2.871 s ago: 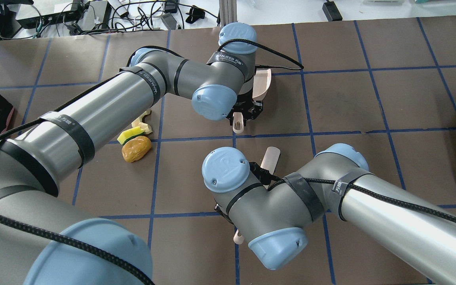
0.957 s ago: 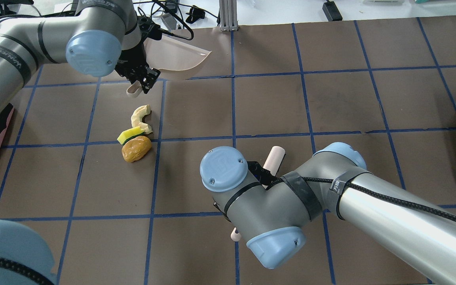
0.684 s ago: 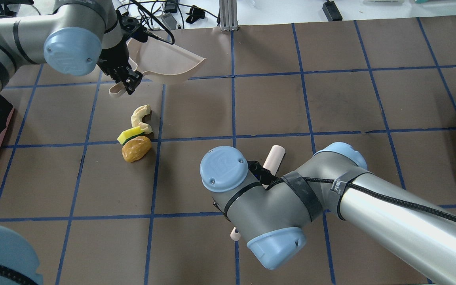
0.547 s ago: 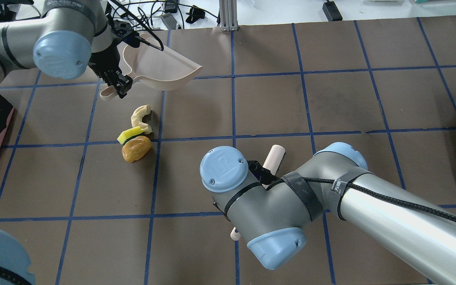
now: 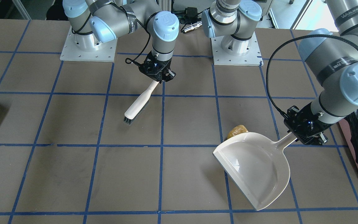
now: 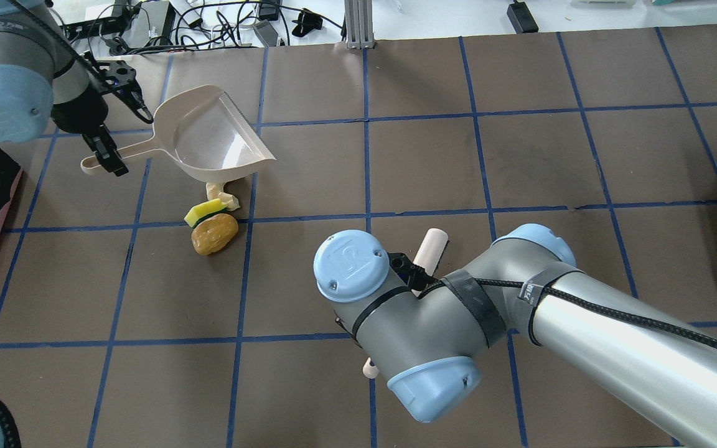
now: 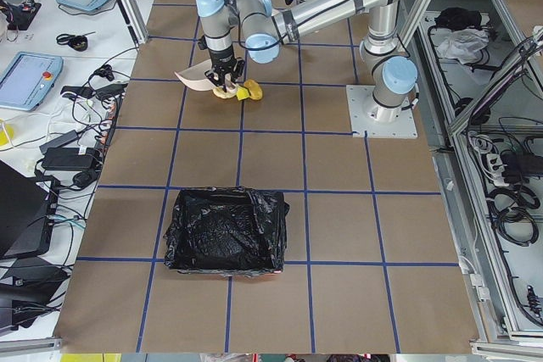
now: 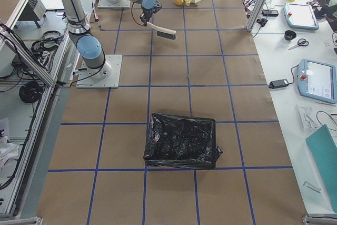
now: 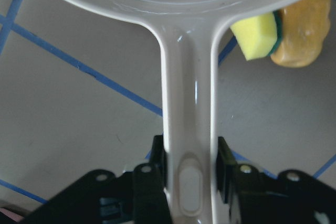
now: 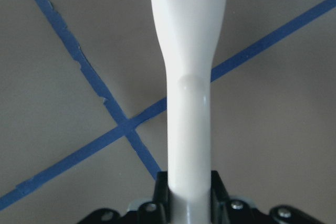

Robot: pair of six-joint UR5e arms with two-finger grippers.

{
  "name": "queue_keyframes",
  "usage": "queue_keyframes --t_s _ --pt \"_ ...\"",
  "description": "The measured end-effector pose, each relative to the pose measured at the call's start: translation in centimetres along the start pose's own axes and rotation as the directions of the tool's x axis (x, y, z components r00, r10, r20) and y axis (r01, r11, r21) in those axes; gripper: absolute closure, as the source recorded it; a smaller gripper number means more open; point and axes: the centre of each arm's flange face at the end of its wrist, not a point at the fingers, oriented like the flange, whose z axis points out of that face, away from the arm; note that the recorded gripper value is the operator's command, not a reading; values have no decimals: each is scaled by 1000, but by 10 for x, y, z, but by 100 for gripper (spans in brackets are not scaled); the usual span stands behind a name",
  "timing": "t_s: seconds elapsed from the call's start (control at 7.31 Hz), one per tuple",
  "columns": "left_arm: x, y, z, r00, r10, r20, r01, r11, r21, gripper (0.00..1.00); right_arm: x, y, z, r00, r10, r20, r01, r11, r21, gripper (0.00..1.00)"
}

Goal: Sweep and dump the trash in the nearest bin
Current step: 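Carry the dustpan with the left gripper beside the trash pieces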

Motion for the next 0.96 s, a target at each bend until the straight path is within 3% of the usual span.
queue_keyframes --t_s 0.41,0.68,0.96 --pt "-29 69 8 970 244 13 -244 970 12 100 -8 -3 -8 1000 0 16 0 1000 5 100" --pt "-51 119 20 912 408 52 -410 912 25 100 -32 -7 -20 999 6 40 -6 1000 2 100" --pt "-65 153 37 858 507 83 -511 859 36 100 -82 3 -26 998 20 64 -20 1000 -2 100"
